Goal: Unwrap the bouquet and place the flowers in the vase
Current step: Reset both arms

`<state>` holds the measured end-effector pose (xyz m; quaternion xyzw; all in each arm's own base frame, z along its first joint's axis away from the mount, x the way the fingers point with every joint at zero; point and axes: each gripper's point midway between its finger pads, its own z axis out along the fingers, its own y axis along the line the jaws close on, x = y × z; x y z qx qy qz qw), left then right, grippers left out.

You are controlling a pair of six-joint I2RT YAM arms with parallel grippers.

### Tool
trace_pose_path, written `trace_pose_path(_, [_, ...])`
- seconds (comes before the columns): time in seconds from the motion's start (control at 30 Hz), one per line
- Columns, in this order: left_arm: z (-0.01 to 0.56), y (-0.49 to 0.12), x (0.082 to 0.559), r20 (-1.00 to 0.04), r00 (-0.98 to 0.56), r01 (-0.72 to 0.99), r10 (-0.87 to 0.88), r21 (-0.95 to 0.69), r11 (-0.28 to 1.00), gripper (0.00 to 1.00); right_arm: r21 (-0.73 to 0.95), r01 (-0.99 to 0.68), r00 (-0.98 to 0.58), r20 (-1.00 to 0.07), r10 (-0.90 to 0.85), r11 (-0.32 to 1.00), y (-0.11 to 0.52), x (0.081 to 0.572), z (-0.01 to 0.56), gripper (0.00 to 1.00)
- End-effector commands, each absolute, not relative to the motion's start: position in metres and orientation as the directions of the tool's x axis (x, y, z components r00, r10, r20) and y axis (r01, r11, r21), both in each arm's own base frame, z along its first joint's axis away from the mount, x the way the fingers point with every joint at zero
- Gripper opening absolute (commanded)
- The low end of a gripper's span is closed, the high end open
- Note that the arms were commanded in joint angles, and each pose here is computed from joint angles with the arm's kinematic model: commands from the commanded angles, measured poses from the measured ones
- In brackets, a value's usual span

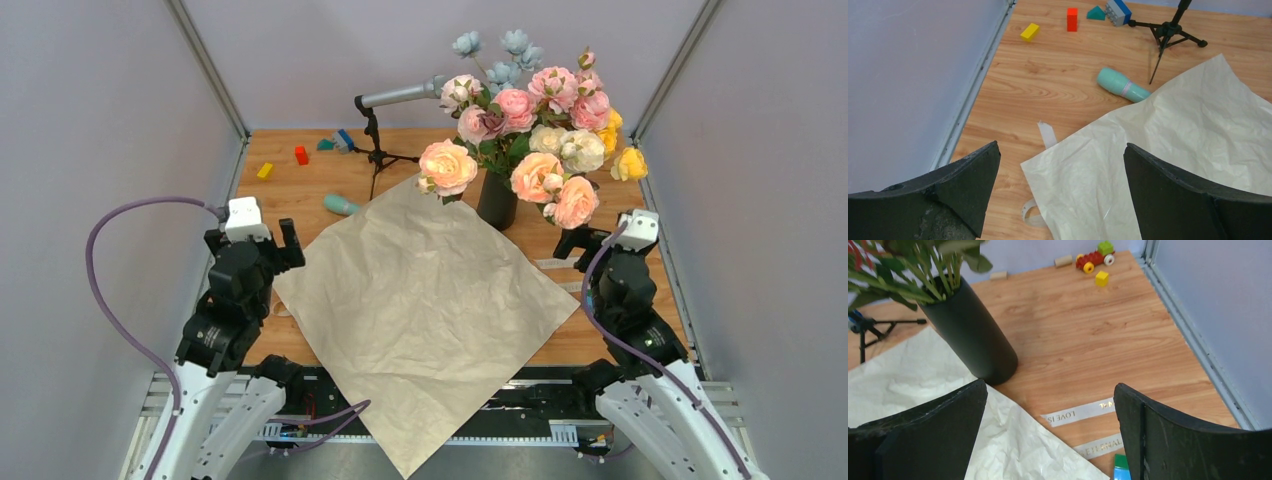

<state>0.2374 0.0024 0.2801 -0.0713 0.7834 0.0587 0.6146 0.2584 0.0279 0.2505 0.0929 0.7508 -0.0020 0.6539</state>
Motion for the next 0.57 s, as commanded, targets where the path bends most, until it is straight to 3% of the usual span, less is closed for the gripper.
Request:
trace_pose_path(0.0, [0.2699, 0.0132, 0.2254, -0.97, -0.233, -0.238, -0.074, -0.017, 0.971, 1.0, 0.145, 0.196, -0.022, -0.988, 0.152, 0.97, 0.0094, 0.2472, 0.2916, 1.0])
trace_pose_path(0.53, [0.2664, 0.0091, 0.2296, -0.969, -0.237, -0.222, -0.071, -0.017, 0.975, 1.0, 0.154, 0.205, -0.005, -0.987, 0.159, 0.966, 0.0049, 0.2419, 0.295, 1.0])
